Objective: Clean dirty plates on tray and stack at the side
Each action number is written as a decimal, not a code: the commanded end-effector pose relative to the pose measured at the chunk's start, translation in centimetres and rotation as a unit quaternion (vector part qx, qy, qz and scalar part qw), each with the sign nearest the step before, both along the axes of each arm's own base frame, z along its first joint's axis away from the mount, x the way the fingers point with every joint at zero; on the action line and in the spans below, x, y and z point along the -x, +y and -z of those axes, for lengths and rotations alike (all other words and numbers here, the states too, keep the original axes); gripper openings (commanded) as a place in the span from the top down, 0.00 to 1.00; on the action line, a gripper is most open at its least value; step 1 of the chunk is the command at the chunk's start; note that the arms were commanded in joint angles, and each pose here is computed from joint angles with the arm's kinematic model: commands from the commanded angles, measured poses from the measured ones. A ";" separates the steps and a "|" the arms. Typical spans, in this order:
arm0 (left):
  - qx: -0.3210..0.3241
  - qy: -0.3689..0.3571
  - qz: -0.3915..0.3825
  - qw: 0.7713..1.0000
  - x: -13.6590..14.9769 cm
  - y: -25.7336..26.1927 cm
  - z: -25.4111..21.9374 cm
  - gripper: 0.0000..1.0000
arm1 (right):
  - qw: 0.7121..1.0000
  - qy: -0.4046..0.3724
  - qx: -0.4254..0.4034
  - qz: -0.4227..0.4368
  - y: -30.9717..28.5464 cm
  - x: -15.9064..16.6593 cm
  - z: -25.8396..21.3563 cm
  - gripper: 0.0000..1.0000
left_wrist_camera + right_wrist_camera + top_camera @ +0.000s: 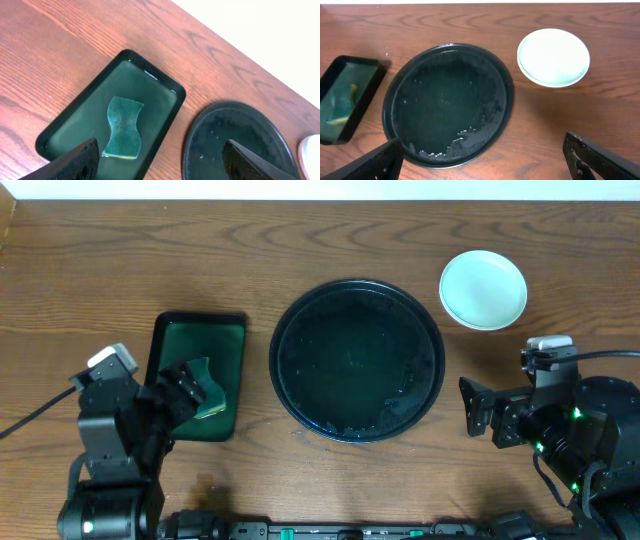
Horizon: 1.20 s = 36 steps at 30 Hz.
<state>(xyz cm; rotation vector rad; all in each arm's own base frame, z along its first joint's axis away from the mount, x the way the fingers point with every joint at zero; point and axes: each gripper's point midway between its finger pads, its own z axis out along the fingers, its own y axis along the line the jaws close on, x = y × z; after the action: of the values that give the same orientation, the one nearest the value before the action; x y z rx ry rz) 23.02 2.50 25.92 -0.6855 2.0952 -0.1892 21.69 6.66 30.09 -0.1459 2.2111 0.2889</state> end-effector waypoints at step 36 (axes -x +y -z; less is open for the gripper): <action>0.005 -0.011 0.004 1.000 0.3 -0.2 -0.7 0.20 | 0.966 -0.245 0.012 0.076 -4.5 -2.8 9.8 0.01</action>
<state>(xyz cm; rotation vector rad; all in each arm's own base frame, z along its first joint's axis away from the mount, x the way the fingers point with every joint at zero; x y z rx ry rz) 22.72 2.43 26.12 -0.6815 2.0875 -0.1952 24.68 2.38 20.81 -0.0462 1.7775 0.1337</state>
